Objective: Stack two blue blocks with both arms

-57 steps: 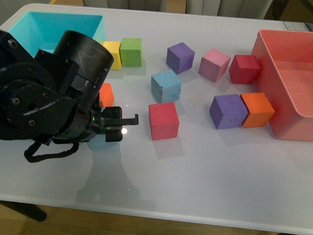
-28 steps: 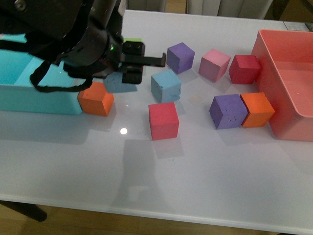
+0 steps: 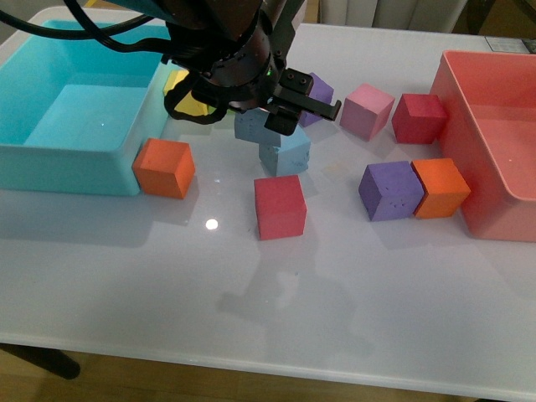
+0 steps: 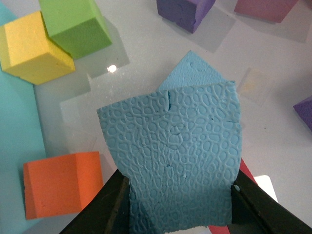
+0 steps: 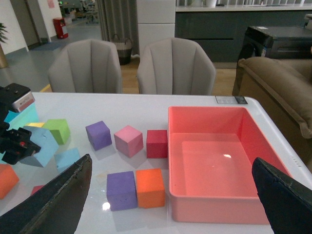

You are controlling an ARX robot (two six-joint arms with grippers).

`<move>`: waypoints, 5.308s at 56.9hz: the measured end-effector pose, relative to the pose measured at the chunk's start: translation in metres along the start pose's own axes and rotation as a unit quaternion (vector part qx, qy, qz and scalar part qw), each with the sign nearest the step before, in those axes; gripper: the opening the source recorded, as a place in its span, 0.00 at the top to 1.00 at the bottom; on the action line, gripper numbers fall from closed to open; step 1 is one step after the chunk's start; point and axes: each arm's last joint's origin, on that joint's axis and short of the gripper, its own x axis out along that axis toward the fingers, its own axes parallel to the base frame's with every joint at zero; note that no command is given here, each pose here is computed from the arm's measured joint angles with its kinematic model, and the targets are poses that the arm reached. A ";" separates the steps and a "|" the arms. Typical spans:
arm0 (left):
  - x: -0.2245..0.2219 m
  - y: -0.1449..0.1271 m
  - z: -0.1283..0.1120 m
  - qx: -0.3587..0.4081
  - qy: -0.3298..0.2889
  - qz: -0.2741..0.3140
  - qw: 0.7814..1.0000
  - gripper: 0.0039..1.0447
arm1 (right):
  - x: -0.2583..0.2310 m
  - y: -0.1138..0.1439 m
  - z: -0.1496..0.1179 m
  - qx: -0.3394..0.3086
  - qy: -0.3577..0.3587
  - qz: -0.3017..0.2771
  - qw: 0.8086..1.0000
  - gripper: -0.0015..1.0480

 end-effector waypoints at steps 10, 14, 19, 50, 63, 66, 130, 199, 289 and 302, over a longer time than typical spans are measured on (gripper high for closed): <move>0.013 -0.003 0.008 0.022 0.002 -0.004 1.000 0.62 | 0.000 0.000 0.000 0.000 0.000 0.000 1.000 0.09; 0.018 -0.003 0.009 0.029 0.003 -0.007 1.000 0.62 | 0.000 0.000 0.000 0.000 0.000 0.000 1.000 0.09; 0.024 -0.004 0.009 0.036 0.006 -0.010 0.999 0.62 | 0.000 0.000 0.000 0.000 0.000 0.000 1.000 0.09; 0.051 -0.010 0.009 0.056 0.019 -0.016 0.998 0.62 | 0.000 0.000 0.000 0.000 0.000 0.000 1.000 0.09; 0.054 -0.011 0.014 0.058 0.016 -0.016 0.998 0.62 | 0.000 0.000 0.000 0.000 0.000 0.000 1.000 0.09; 0.055 -0.012 0.013 0.058 0.017 -0.016 0.998 0.59 | 0.000 0.000 0.000 0.000 0.000 0.000 1.000 0.09; -0.053 0.023 -0.034 0.039 -0.030 -0.021 0.999 0.08 | 0.000 0.000 0.000 0.000 0.000 0.000 1.000 0.09; -0.238 0.110 -0.185 -0.124 -0.374 0.160 0.905 0.99 | 0.000 0.000 0.000 0.000 0.000 -0.001 1.000 0.09; -0.288 0.100 -0.229 -0.124 -0.374 0.158 0.905 0.99 | 0.000 0.000 0.000 0.000 0.000 -0.001 1.000 0.09; -0.292 0.098 -0.232 -0.123 -0.386 0.160 0.900 0.99 | 0.000 0.000 0.000 0.000 0.000 -0.001 1.000 0.09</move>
